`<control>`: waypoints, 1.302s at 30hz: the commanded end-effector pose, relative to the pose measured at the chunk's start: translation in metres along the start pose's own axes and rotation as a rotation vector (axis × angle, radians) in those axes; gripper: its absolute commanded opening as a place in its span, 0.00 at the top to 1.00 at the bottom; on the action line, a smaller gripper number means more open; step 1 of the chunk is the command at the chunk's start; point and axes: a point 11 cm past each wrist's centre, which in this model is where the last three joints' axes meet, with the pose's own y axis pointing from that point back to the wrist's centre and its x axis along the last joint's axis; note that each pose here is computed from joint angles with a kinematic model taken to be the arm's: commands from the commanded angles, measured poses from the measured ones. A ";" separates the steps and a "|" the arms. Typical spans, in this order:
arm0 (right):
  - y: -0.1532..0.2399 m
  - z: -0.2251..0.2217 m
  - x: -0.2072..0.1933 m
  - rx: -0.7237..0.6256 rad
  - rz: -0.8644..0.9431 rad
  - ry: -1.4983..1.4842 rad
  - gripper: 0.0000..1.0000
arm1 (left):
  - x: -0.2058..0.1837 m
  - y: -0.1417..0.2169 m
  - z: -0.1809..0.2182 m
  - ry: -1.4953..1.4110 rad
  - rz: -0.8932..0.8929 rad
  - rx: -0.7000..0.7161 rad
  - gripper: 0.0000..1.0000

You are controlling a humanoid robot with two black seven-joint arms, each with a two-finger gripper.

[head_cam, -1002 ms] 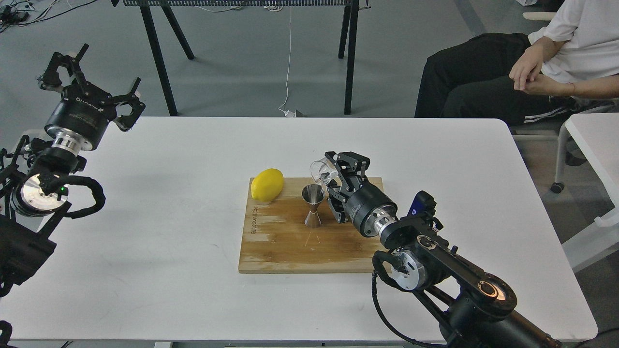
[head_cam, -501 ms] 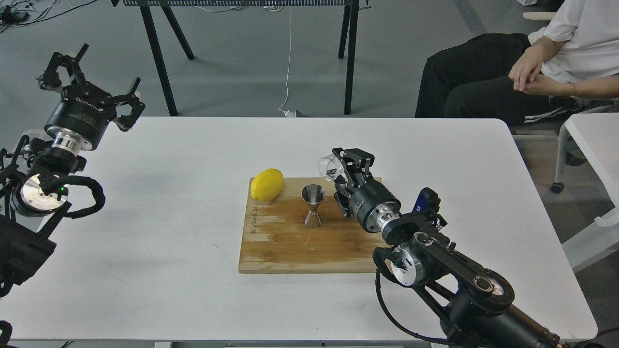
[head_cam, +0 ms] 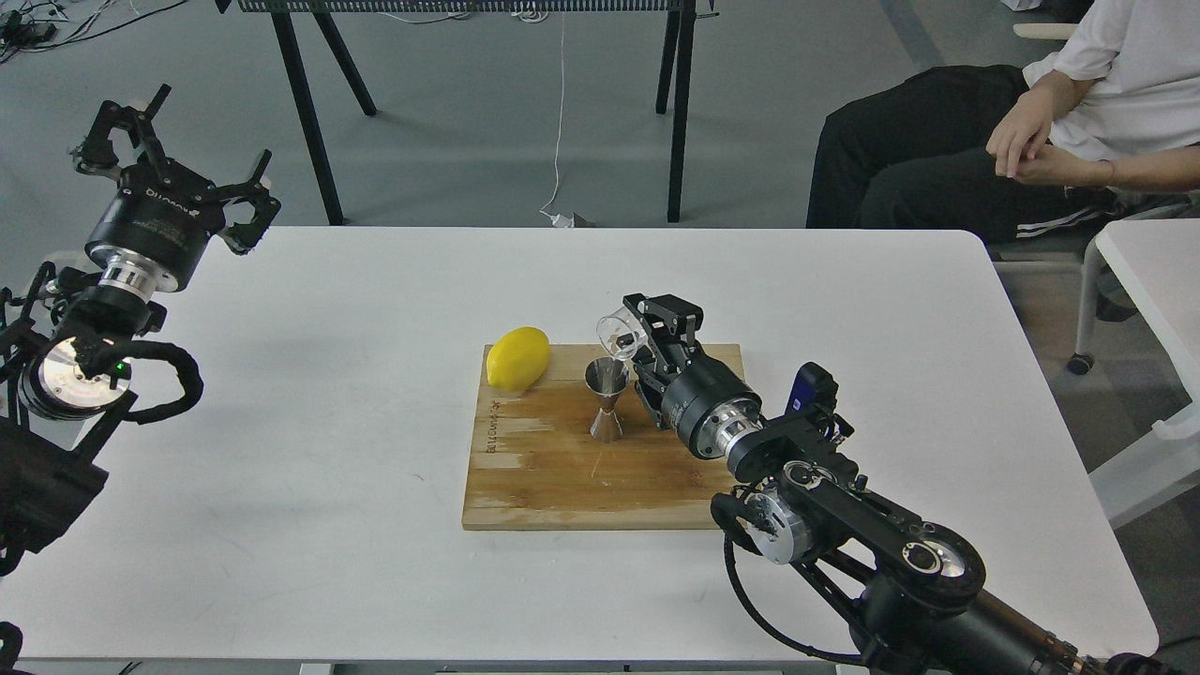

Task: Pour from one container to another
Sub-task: 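Tilt the clear cup with the right gripper to pour into the jigger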

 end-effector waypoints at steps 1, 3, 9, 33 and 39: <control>0.001 0.002 -0.004 0.013 -0.009 0.064 0.68 | 0.000 0.000 0.000 0.000 0.000 0.000 0.00; 0.001 0.004 -0.005 0.013 -0.006 0.092 0.68 | 0.000 0.000 0.000 0.000 0.000 0.000 0.00; 0.001 0.006 -0.007 0.023 -0.008 0.125 0.68 | 0.000 0.000 0.000 0.000 0.000 0.000 0.00; -0.002 0.009 -0.017 0.044 -0.032 0.315 0.68 | 0.001 0.000 0.002 -0.002 0.001 -0.002 0.00; -0.002 0.010 -0.019 0.048 -0.034 0.336 0.68 | 0.001 0.000 0.001 -0.003 0.001 -0.001 0.00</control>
